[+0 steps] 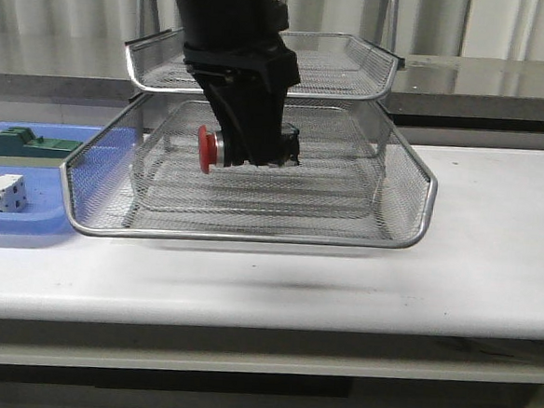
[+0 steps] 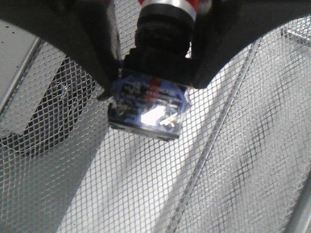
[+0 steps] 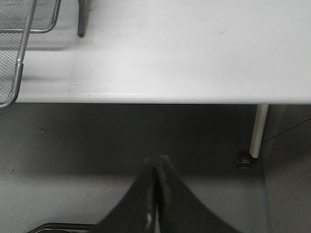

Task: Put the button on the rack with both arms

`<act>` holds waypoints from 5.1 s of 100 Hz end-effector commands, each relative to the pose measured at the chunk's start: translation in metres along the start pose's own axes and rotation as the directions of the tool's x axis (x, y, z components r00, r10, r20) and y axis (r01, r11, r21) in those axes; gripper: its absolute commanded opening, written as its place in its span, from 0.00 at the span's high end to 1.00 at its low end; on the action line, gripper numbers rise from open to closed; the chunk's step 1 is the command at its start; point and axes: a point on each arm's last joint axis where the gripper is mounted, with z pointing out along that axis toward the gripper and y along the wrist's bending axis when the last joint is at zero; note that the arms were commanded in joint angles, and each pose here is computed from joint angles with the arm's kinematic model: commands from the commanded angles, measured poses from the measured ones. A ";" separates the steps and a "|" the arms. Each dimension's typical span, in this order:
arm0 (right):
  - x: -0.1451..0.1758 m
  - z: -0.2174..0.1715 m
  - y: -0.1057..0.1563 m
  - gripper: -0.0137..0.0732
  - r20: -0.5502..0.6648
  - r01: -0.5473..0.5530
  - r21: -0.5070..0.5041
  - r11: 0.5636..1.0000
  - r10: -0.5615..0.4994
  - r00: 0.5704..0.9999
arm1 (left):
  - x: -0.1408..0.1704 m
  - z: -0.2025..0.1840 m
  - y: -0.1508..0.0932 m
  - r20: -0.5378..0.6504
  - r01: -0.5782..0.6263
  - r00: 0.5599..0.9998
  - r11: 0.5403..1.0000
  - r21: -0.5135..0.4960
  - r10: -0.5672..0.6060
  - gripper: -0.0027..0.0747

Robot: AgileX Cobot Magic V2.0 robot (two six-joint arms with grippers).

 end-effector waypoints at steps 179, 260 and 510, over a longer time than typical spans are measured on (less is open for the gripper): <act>-0.012 -0.009 -0.001 0.92 0.085 0.005 0.005 1.000 -0.005 0.996 | 0.194 -0.224 0.023 0.522 0.671 0.701 0.697 -0.252 -0.486 0.30; -0.012 -0.009 -0.001 0.92 0.085 0.005 0.005 1.000 -0.005 0.996 | 0.307 -0.174 -0.096 0.880 0.773 0.455 0.550 -0.315 -0.136 0.30; -0.045 0.068 0.046 0.92 -0.043 -0.076 -0.283 0.956 0.066 0.997 | 0.319 -0.138 -0.093 0.932 0.799 0.361 0.505 -0.326 0.030 0.96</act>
